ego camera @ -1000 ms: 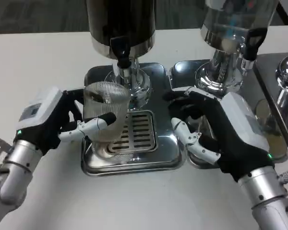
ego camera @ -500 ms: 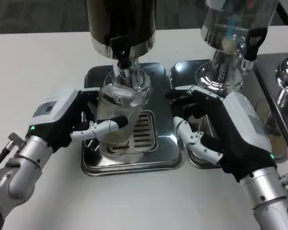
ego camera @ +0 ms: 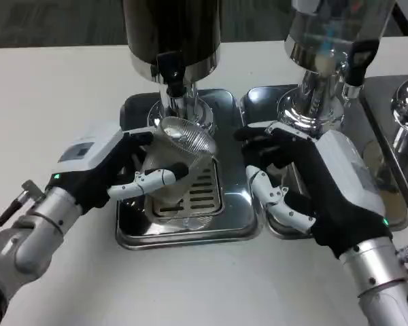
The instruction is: Grasp the cup under the faucet to collect the drink, then remove the cup.
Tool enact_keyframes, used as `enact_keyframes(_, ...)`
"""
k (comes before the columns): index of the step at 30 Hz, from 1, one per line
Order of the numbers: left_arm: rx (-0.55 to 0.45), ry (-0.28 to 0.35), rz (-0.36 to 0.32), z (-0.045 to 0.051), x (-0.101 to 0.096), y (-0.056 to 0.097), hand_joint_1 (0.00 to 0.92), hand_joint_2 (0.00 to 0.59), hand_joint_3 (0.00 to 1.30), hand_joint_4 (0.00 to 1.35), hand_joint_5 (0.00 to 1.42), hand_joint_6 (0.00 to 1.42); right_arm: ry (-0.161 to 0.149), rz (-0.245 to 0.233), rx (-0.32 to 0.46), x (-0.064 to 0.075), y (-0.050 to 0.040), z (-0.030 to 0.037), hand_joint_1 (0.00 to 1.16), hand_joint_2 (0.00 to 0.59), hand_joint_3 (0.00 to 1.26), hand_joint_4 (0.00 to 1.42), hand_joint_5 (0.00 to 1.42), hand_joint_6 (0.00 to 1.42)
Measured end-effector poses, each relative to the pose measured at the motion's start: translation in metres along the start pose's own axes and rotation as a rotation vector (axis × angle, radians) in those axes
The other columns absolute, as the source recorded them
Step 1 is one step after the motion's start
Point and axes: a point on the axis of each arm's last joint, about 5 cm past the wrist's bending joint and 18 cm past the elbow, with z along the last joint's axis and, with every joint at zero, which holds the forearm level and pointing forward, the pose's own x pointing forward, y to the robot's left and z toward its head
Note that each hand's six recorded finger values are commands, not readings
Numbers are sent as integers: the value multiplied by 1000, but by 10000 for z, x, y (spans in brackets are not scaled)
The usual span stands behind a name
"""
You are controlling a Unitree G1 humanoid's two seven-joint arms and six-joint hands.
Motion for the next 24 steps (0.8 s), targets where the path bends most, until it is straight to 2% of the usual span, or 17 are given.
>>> enact_keyframes(8,-13,11,-4,-19,-12,35,0,147,392,372,494,602,1,0,2,6,2,-2,382,461,399,454,541,515)
enact_keyframes(15,-3,25,-4,-62,-63,63,0,150,384,358,492,602,-2,-22,-6,29,-35,-10,382,461,389,446,541,515)
enact_keyframes(24,-3,32,-8,-102,-128,73,0,153,383,357,495,608,-12,-27,-8,59,-51,-3,382,461,384,444,541,515)
